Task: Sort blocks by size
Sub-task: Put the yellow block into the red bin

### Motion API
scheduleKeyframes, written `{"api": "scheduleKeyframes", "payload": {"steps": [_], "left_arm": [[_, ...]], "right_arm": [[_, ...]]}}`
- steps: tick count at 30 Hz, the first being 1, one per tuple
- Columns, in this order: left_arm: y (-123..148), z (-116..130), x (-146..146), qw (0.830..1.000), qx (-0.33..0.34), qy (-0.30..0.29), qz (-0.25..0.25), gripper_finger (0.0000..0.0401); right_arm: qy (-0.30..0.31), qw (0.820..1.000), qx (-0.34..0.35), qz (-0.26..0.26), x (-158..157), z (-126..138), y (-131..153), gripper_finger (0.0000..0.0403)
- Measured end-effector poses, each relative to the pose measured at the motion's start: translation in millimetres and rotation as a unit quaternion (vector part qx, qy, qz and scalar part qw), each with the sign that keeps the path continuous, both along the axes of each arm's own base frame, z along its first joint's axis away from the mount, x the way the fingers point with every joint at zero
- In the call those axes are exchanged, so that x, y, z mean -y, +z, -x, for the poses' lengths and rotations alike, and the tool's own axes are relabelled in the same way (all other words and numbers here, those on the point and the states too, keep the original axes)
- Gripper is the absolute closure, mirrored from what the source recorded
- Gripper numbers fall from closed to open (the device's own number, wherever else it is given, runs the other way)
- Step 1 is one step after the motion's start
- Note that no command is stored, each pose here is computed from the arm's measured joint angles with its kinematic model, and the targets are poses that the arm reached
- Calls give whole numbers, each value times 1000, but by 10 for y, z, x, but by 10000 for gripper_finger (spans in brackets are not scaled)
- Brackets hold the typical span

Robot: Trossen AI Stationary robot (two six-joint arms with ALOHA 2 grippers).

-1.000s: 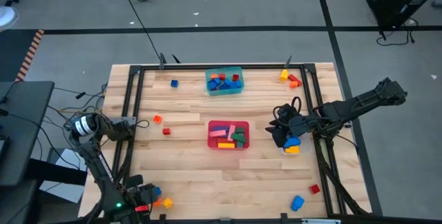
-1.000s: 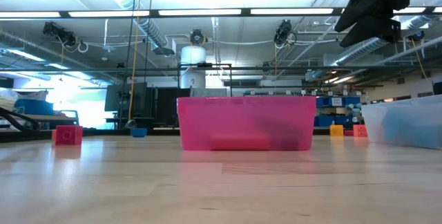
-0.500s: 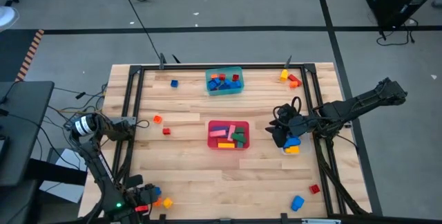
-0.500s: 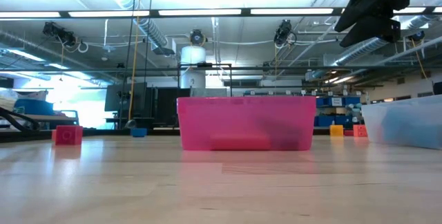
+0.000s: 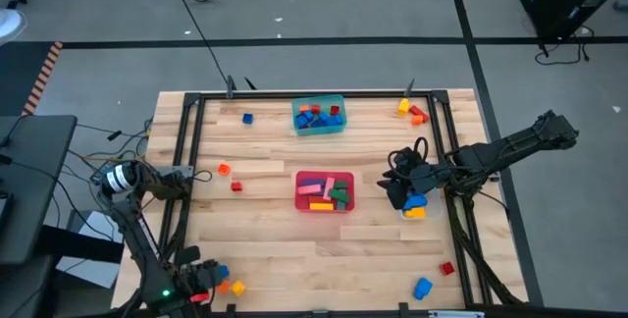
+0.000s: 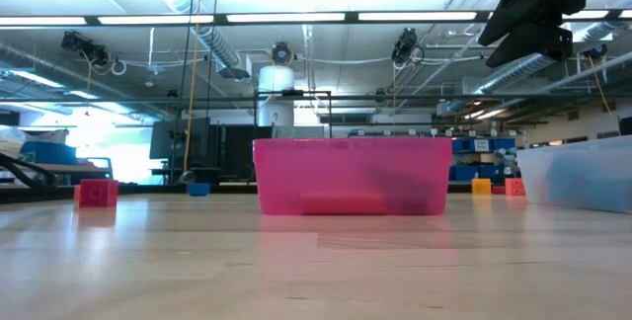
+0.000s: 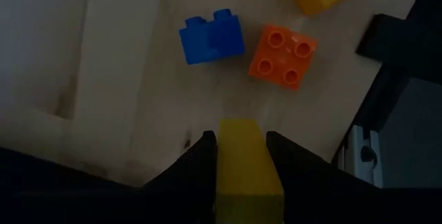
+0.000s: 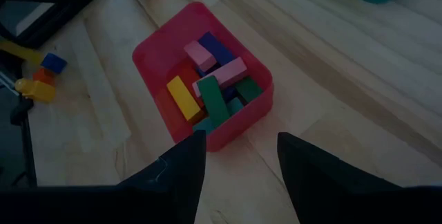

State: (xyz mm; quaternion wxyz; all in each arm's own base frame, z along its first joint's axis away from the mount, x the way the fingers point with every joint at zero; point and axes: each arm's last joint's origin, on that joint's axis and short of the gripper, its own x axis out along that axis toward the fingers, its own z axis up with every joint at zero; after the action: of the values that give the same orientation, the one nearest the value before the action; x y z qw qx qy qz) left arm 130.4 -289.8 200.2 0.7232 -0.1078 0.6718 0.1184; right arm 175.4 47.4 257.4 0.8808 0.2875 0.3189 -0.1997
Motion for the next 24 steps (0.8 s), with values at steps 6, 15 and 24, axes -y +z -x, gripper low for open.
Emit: {"api": "scheduleKeyframes", "payload": {"steps": [6,15,24], "left_arm": [[166,-83,-113,1000,6,17,-9,277],[547,-405,-606,997,65,34,-22,277],[725,-1006,-1237,982,156,-34,-101,277]], "right_arm": [[0,1000,0,0,0,0,0,210],[0,1000,9,-3,-4,-13,13,210],[0,1000,28,-9,-13,-37,38,210]]}}
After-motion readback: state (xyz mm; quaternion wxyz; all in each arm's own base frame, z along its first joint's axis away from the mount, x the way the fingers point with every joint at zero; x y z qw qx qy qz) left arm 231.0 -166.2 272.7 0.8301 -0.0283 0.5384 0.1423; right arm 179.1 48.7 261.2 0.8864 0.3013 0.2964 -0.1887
